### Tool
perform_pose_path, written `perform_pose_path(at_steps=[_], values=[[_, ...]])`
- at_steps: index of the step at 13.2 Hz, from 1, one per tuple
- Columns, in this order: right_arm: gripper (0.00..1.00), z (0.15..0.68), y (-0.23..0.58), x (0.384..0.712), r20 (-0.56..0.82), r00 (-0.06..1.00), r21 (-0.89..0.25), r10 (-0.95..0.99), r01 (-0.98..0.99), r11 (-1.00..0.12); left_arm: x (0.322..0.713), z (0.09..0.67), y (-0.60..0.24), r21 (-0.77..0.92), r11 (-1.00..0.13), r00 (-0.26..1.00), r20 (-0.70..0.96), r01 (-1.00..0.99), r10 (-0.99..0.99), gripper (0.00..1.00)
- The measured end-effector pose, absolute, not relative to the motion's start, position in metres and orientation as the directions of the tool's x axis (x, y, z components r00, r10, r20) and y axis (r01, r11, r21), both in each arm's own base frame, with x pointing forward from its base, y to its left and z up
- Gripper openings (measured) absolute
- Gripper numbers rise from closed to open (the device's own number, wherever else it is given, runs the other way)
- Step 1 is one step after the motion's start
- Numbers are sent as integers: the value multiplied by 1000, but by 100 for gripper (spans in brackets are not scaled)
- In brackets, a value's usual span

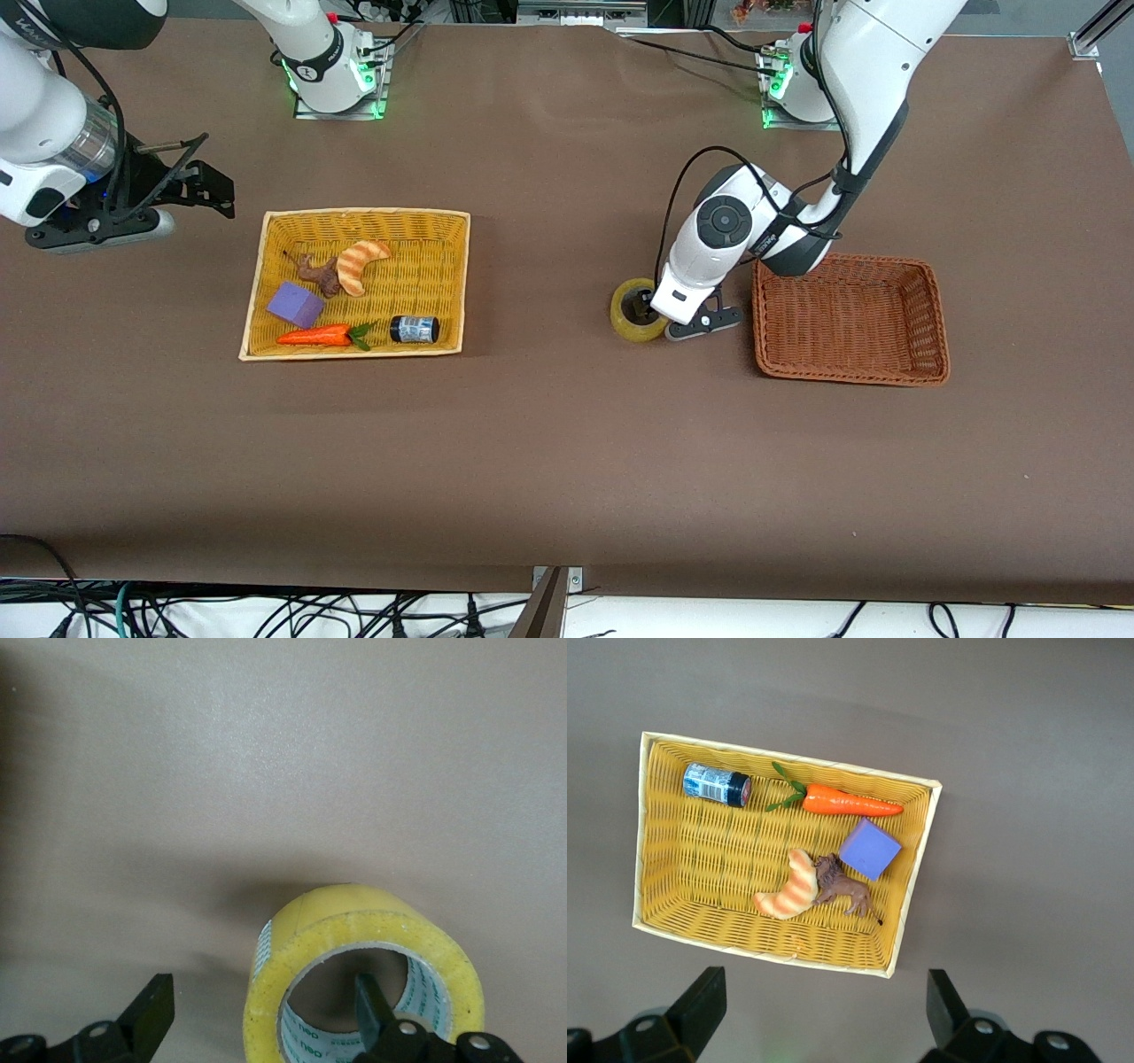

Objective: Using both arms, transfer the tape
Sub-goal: 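Grasp the tape roll with the left gripper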

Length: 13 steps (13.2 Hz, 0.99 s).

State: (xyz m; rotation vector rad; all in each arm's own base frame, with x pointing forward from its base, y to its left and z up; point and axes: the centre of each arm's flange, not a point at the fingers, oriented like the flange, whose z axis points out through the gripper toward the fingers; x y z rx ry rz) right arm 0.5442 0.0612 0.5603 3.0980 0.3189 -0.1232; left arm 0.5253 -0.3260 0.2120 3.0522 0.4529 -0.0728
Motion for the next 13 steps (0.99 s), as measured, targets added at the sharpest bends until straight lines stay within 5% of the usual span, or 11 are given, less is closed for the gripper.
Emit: perform_pose_path(at_steps=[6, 13], values=[[100, 559, 61, 542, -104, 974, 14, 201, 203, -979, 522, 196, -327, 39, -960, 959, -79, 277, 274, 22], [100, 575, 43, 546, -70, 983, 16, 172, 174, -985, 552, 241, -314, -41, -985, 979, -113, 167, 171, 22]])
